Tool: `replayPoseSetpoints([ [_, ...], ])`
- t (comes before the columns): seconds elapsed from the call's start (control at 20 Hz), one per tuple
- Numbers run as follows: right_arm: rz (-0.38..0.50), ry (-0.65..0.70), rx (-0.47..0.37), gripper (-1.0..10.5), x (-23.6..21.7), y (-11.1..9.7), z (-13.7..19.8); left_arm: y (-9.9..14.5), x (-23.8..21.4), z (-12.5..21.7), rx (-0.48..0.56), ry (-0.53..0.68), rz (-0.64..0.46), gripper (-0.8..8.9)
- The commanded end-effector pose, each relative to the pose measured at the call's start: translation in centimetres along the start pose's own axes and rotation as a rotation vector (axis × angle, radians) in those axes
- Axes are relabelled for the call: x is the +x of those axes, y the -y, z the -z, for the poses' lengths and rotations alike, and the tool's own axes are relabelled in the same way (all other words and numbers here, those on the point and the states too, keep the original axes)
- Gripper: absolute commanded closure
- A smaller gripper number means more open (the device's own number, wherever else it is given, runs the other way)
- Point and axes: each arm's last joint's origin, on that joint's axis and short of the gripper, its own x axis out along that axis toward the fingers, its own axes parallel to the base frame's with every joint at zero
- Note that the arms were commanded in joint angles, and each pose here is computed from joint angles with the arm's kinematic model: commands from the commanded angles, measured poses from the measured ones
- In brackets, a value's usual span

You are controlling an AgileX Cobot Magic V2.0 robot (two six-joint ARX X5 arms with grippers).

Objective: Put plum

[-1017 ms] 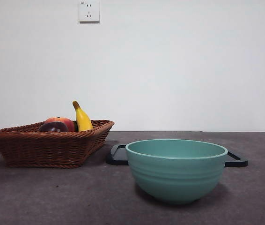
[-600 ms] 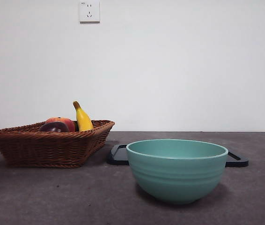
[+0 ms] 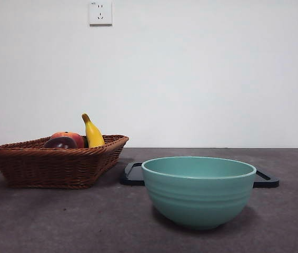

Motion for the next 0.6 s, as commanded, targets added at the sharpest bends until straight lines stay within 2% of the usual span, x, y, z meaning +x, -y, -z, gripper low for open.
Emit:
replayPoseSetpoints([
  [0.05, -0.001, 0.018, -0.014, 5.7, -0.3, -0.2, -0.4, 0.3, -0.4, -0.5, 0.004, 0.017, -0.002, 3.39],
  [0.2, -0.001, 0.018, -0.013, 5.7, -0.3, -0.2, -0.4, 0.2, -0.3, -0.6, 0.009, 0.024, -0.013, 3.41],
  [0.3, -0.001, 0.018, -0.013, 5.7, -0.3, -0.2, -0.4, 0.0, -0.2, -0.8, 0.007, 0.022, -0.064, 3.41],
  [0.6, -0.001, 0.018, -0.013, 5.7, -0.3, -0.2, -0.4, -1.6, 1.8, -2.9, -0.004, 0.019, -0.12, 3.46],
])
